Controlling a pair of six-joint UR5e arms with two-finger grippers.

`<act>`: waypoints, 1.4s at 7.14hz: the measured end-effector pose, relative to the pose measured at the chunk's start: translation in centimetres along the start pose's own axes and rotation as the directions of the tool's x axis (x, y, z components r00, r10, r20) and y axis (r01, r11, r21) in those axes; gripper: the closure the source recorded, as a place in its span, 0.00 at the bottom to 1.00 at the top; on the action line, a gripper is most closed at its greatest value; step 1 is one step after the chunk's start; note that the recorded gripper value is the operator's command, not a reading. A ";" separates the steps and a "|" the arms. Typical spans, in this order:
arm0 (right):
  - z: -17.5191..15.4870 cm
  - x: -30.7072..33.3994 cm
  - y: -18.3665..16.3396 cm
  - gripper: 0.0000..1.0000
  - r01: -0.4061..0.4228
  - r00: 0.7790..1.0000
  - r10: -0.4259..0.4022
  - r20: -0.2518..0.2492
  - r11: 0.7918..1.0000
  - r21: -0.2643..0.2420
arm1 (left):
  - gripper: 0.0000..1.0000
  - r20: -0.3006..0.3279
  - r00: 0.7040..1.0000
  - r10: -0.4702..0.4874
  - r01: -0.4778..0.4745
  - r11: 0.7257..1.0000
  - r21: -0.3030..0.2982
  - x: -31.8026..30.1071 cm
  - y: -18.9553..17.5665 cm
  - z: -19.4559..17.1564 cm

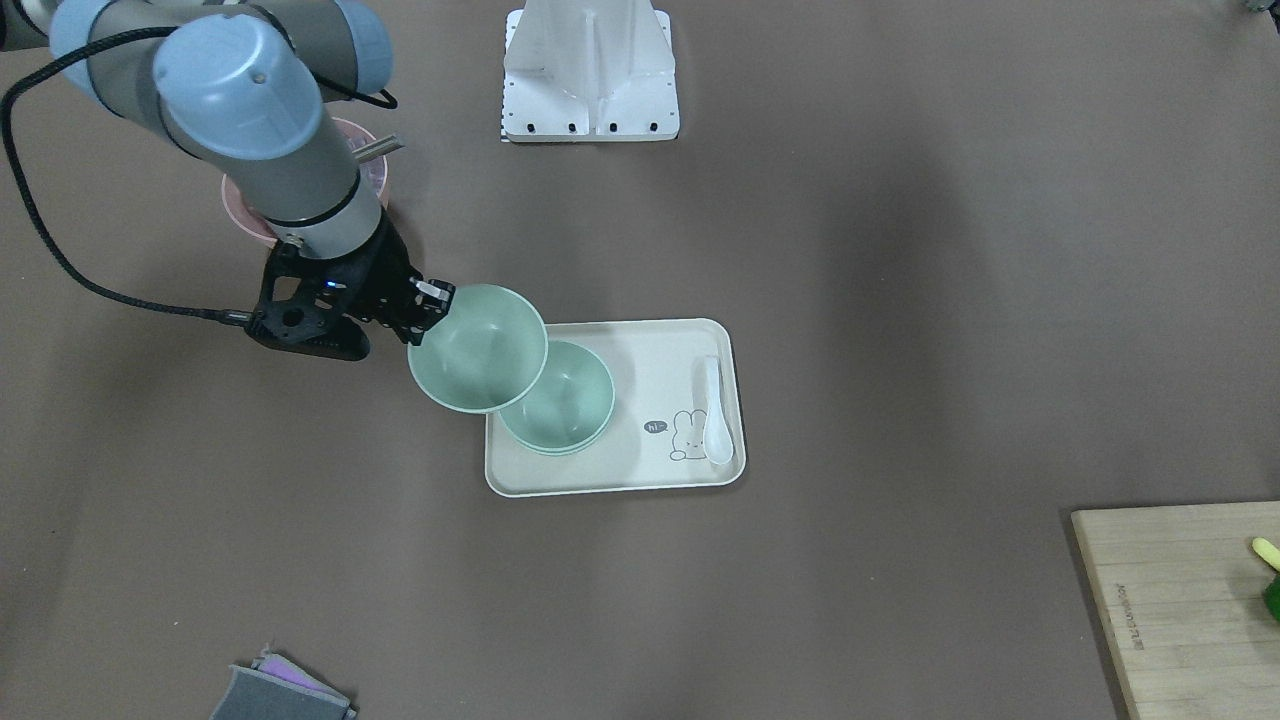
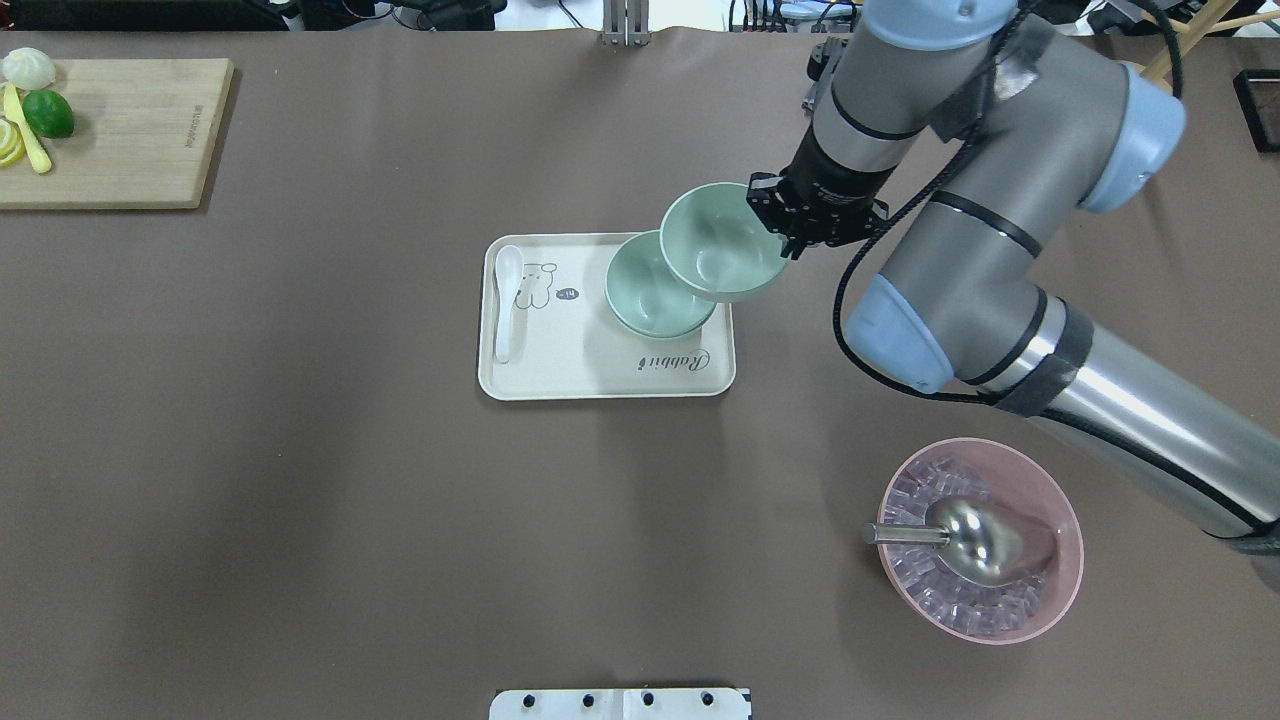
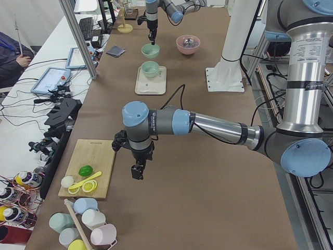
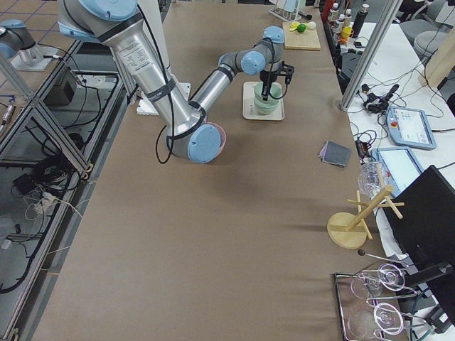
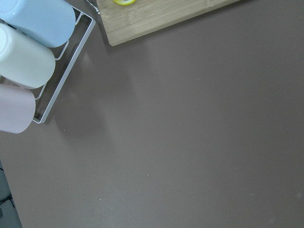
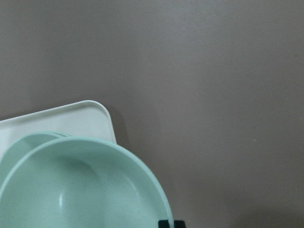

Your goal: Stack green bowls together

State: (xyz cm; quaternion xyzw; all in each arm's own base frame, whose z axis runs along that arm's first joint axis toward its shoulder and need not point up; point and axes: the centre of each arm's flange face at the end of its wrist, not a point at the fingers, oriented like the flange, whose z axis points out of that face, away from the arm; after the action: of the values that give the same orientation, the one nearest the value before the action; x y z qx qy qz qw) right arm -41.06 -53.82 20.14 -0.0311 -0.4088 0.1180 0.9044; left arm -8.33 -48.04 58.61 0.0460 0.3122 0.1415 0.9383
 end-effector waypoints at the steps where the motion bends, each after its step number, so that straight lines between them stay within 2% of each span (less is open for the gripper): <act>1: 2.0 -1.6 -0.1 1.00 -0.010 1.000 0.010 0.008 1.000 0.014 | 0.02 0.000 1.000 -0.001 0.001 1.000 -0.002 -0.1 0.0 0.1; 4: 5.8 -3.5 0.7 1.00 -0.036 0.999 0.034 0.032 0.998 0.042 | 0.02 -0.001 1.000 -0.004 0.004 1.000 -0.007 -0.2 0.0 0.3; 10: 7.5 -4.0 2.3 1.00 -0.039 0.999 0.038 0.021 0.998 0.055 | 0.02 -0.002 1.000 -0.004 0.004 1.000 -0.008 -0.2 0.0 0.4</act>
State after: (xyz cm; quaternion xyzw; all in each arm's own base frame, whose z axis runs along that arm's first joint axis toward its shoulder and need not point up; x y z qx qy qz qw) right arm -49.66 -52.82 21.79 -0.0128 -0.4135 0.1471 0.8984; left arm -8.28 -48.09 59.06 0.0415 0.3125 0.1409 0.9385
